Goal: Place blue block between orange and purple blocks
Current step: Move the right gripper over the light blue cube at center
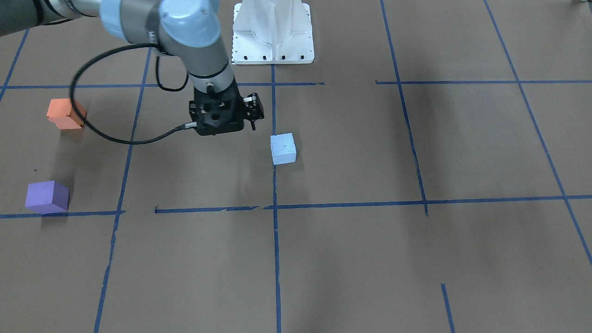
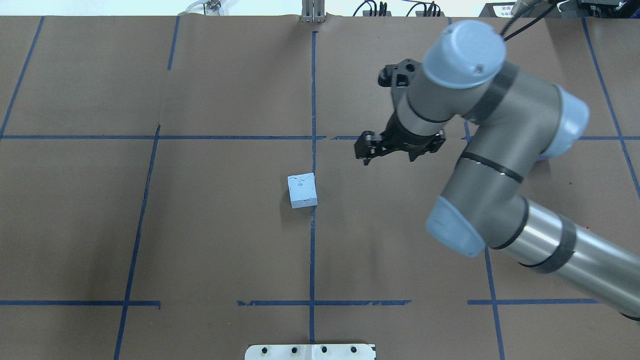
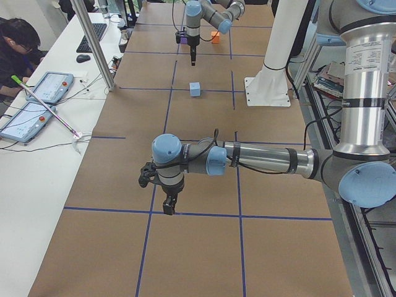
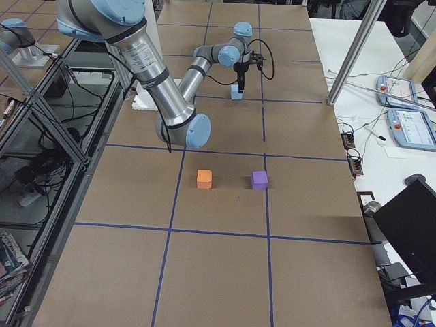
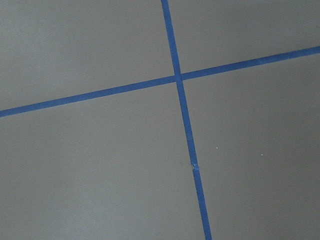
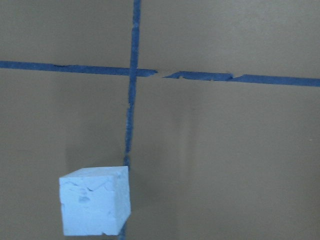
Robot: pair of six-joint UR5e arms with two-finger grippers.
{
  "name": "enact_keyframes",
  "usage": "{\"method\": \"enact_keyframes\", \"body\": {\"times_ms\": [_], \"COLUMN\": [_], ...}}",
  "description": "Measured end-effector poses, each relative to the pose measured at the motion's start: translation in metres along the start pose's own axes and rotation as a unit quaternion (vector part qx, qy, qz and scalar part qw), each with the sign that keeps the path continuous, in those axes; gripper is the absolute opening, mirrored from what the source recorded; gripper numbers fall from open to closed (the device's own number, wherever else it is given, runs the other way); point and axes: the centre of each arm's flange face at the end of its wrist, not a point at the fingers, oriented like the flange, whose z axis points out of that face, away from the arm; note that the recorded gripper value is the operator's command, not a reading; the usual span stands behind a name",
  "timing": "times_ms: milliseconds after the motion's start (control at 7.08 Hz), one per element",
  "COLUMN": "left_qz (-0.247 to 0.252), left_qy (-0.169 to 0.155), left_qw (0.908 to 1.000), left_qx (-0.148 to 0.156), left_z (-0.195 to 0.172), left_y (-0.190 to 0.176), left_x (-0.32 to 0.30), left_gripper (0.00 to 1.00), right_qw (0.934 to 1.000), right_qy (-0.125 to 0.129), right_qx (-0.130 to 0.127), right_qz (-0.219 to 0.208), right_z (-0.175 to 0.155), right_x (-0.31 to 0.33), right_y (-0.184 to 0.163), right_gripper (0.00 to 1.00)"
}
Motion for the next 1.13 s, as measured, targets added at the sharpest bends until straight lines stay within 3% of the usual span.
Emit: {"method": "enact_keyframes", "body": {"times_ms": [565,1130], "left_qz": [0.004,-0.006], "left_qy": [-0.001,-0.002], "left_qw": [1.0000,0.9999], "left_qx": [0.006,0.010], "left_z": [-0.006,-0.010], "left_y": [-0.002,-0.002], "left_x": [0.005,0.008], "left_gripper": [1.00,1.00], "right_qw": [0.9998,0.9987], "right_qy": [0.016,0.044], "right_qx": [0.004,-0.008], "right_qz": [-0.008,-0.026], "right_z": [0.047,0.092], "right_x": [-0.079,-0.083], "right_y": [-0.005,0.005], "right_gripper": [1.00,1.00]}}
